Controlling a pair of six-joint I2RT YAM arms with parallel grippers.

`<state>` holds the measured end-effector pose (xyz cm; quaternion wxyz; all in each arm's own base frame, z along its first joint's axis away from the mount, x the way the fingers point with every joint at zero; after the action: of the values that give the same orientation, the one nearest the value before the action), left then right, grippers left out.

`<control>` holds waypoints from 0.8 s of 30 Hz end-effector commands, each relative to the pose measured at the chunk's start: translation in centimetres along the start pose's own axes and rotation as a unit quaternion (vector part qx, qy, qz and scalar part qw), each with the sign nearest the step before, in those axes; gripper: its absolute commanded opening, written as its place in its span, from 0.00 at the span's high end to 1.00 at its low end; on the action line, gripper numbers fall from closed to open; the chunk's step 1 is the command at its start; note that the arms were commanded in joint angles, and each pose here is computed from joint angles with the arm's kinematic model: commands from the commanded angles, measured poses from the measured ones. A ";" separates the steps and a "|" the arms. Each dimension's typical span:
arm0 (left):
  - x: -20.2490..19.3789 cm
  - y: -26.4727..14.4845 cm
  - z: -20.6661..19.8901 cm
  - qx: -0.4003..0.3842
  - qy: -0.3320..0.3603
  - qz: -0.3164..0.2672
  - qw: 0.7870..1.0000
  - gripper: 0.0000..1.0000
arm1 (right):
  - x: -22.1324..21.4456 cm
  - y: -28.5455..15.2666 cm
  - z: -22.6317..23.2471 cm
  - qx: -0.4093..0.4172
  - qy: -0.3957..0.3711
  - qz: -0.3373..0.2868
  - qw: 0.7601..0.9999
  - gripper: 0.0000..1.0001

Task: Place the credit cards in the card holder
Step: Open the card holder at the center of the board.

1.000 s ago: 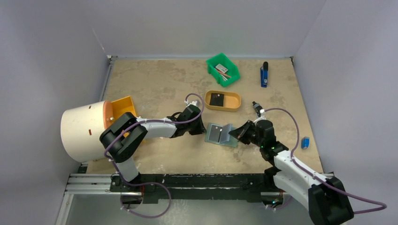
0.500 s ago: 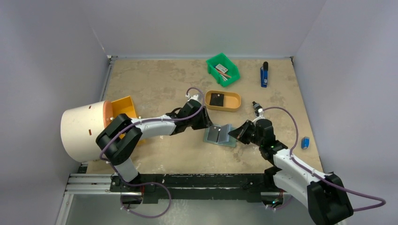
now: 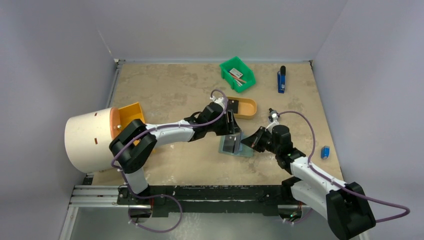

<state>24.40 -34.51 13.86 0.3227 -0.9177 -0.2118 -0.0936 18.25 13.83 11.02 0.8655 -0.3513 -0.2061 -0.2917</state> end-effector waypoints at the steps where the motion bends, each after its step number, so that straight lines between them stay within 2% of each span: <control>1: 0.1 0.6 -1.9 -0.024 0.025 0.004 0.999 0.48 | 2.3 -0.1 2.1 0.047 -0.033 -0.029 0.998 1.00; 9: 0.0 1.5 -1.5 -0.006 0.032 0.005 0.999 0.48 | 2.1 0.0 2.0 0.044 -0.036 -0.026 0.998 1.00; 24: -1.0 2.8 -0.8 0.015 0.044 0.016 0.999 0.55 | 1.6 -0.1 1.5 0.038 -0.035 -0.022 0.998 1.00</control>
<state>24.15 -36.33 11.39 0.3603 -0.9099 -0.1814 -0.0968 18.41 13.97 11.30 0.8657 -0.3491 -0.2208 -0.2826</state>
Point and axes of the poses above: each gripper's point midway between its finger pads, its own y axis out along the fingers, its own z axis along the line the jaws close on, x = y × z, the point moved 7 cm from there along -y, back along the fingers, and after that the axes turned 13 degrees about -y, right-handed, at the moved point
